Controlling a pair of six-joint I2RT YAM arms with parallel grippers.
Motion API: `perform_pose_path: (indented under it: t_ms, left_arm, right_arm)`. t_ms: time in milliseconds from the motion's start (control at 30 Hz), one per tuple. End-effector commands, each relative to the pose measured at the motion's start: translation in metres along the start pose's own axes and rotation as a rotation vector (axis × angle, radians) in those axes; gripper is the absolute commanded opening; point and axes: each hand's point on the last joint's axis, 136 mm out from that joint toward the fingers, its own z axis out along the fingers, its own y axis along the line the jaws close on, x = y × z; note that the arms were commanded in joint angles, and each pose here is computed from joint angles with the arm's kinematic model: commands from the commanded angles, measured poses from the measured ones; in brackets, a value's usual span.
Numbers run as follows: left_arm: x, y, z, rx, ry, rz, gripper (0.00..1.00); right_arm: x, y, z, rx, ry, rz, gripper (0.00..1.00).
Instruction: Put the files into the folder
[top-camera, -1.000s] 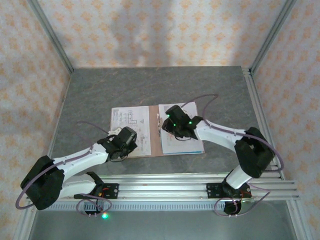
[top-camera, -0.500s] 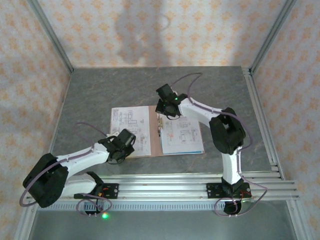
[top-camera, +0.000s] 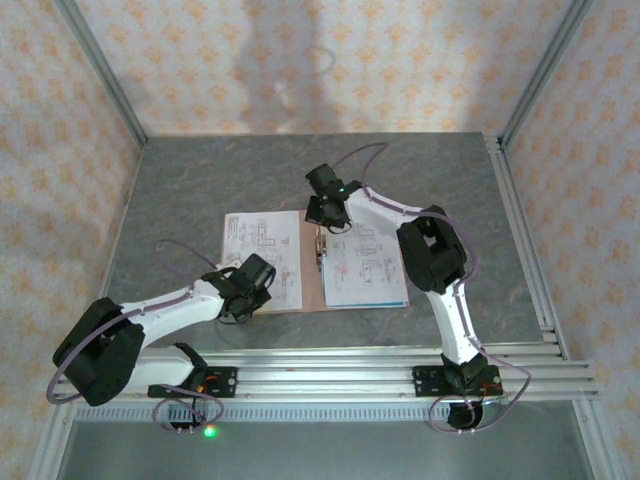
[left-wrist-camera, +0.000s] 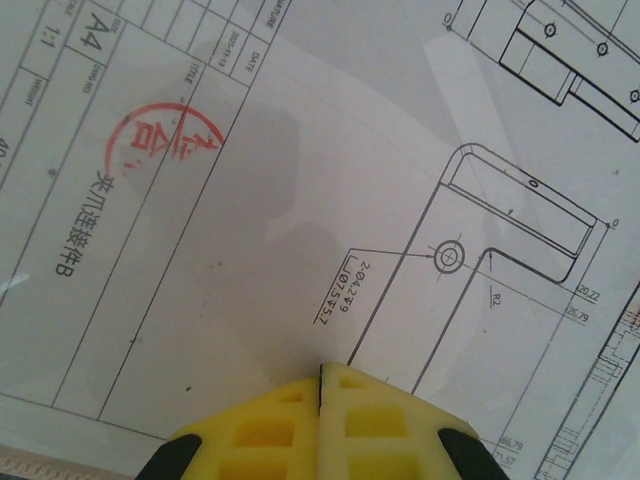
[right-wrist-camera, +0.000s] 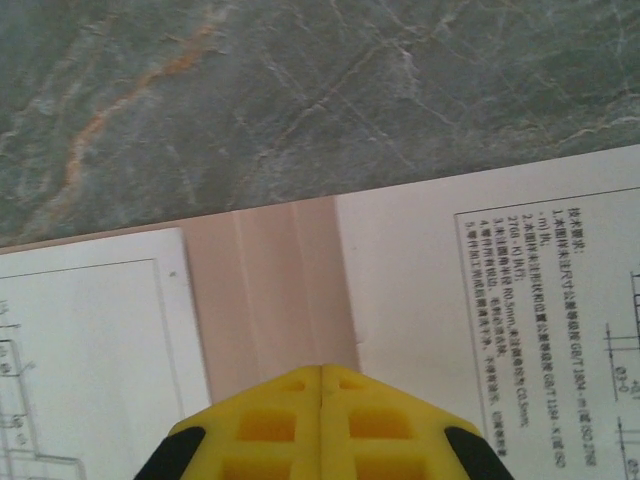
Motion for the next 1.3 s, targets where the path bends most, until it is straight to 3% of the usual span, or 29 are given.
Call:
perform_pose_path:
  t_ms: [0,400,967,1133,1267]
  left_arm:
    - [0.005,0.023,0.006,-0.094,0.015,0.023,0.02]
    - [0.006,0.023,0.009,-0.088,0.017,0.009,0.02]
    - [0.011,0.021,0.014,-0.051,0.028,-0.064,0.01]
    - [0.012,0.020,0.014,-0.043,0.031,-0.070,0.00]
    - [0.010,0.019,0.012,-0.044,0.027,-0.062,0.00]
  right_arm:
    - [-0.004,-0.001,0.003,0.006,0.017,-0.014,0.00]
    - [0.001,0.011,-0.006,-0.060,0.045,-0.040,0.00]
    - [0.023,0.026,-0.058,-0.206,0.040,-0.025,0.00]
    - [0.038,0.019,-0.065,-0.212,0.036,-0.008,0.00]
    - [0.031,0.001,-0.059,-0.163,0.014,0.022,0.00]
